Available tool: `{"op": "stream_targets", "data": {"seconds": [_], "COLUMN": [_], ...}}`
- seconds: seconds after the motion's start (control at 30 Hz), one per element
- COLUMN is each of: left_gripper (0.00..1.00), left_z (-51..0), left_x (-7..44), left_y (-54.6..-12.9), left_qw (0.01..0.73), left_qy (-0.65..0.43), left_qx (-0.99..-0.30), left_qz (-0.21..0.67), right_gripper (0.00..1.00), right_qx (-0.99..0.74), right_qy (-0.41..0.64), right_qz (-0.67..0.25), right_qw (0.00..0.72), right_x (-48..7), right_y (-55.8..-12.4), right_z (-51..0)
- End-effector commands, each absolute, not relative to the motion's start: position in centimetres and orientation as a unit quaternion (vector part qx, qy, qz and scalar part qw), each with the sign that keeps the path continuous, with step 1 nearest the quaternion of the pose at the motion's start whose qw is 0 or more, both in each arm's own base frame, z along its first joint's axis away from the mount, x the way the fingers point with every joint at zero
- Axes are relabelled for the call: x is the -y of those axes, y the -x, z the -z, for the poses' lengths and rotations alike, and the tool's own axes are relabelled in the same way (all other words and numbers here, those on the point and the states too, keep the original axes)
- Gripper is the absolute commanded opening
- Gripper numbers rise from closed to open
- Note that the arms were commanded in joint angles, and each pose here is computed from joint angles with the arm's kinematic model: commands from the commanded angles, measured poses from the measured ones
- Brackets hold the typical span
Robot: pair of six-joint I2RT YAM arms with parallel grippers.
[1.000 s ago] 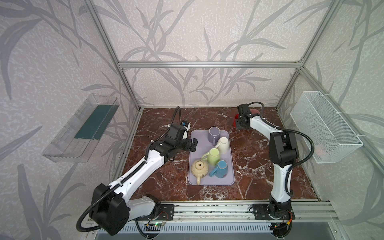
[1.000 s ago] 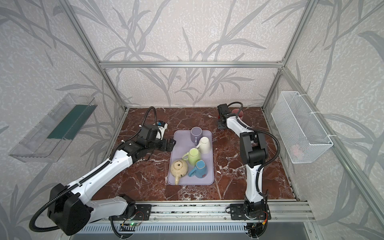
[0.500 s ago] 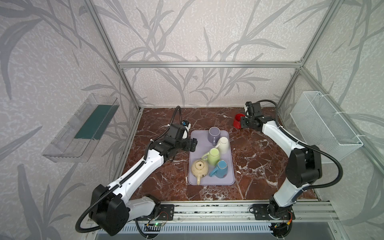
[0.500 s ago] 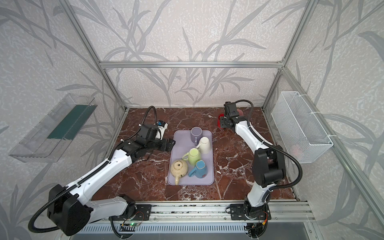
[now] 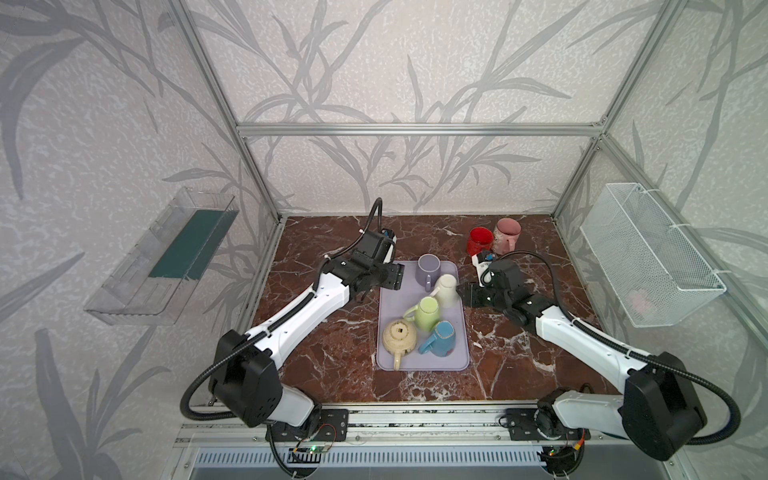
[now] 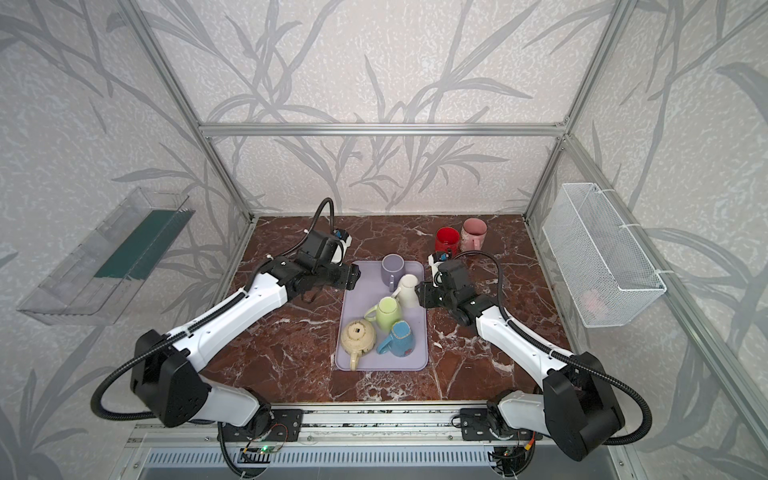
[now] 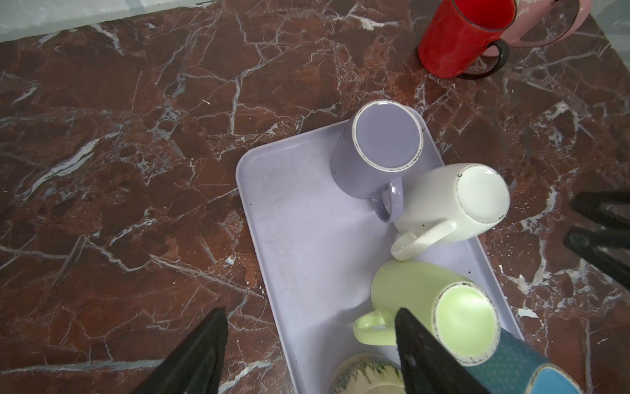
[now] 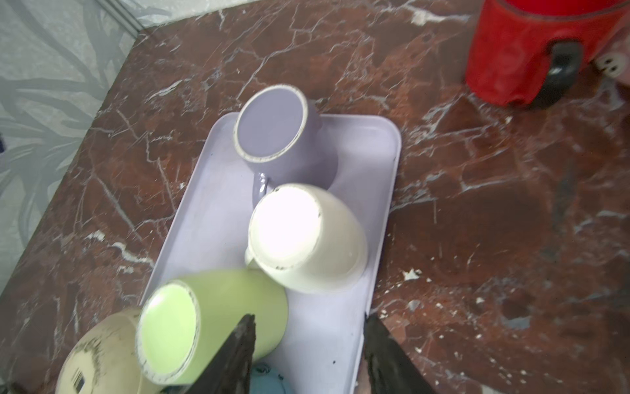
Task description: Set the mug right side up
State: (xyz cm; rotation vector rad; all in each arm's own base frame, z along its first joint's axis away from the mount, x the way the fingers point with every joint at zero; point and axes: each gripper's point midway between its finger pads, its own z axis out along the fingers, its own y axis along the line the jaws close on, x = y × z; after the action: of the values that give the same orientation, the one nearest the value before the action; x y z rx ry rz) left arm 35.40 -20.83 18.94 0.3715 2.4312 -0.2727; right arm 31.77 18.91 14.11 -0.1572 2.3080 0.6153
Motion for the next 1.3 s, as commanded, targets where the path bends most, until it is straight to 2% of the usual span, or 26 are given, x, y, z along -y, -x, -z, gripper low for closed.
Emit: {"op": "stream_targets", "data": {"seconds": [0.0, 0.1, 0.23, 0.57, 1.27], "left_gripper": [0.69, 0.6, 0.58, 0.74, 0.78], "left_z": [-18.6, -17.5, -15.9, -13.2, -8.9], "left_x": [21.1, 22.3, 24.2, 28.2, 29.4], "left_y": [-35.8, -36.5, -37.5, -39.9, -41.1], "left_qw": [0.321, 0.315, 0.3, 0.287, 0.247], "left_qy": [-0.129, -0.126, -0.128, -0.136, -0.13], "left_qx": [-0.934, -0.936, -0.94, -0.943, -0.956], "left_qz": [0.092, 0.099, 0.102, 0.101, 0.087], "right_gripper": [0.52, 0.52, 0.52, 0.52, 0.52], "right_qx": [-0.874, -0.883, -0.882, -0.88, -0.886], "right_qy": [0.038, 0.027, 0.0, -0.043, -0.043], "right_qz": [-0.266, -0.24, -0.223, -0.178, -0.18], "right_qw": [0.405, 0.403, 0.416, 0.438, 0.425], "right_x": [-18.8, -17.6, -16.3, -14.0, -14.5], "right_y": [-31.7, -31.2, -31.2, -31.5, -31.8], "right_z": [-15.9, -14.8, -14.7, -14.1, -13.0]}}
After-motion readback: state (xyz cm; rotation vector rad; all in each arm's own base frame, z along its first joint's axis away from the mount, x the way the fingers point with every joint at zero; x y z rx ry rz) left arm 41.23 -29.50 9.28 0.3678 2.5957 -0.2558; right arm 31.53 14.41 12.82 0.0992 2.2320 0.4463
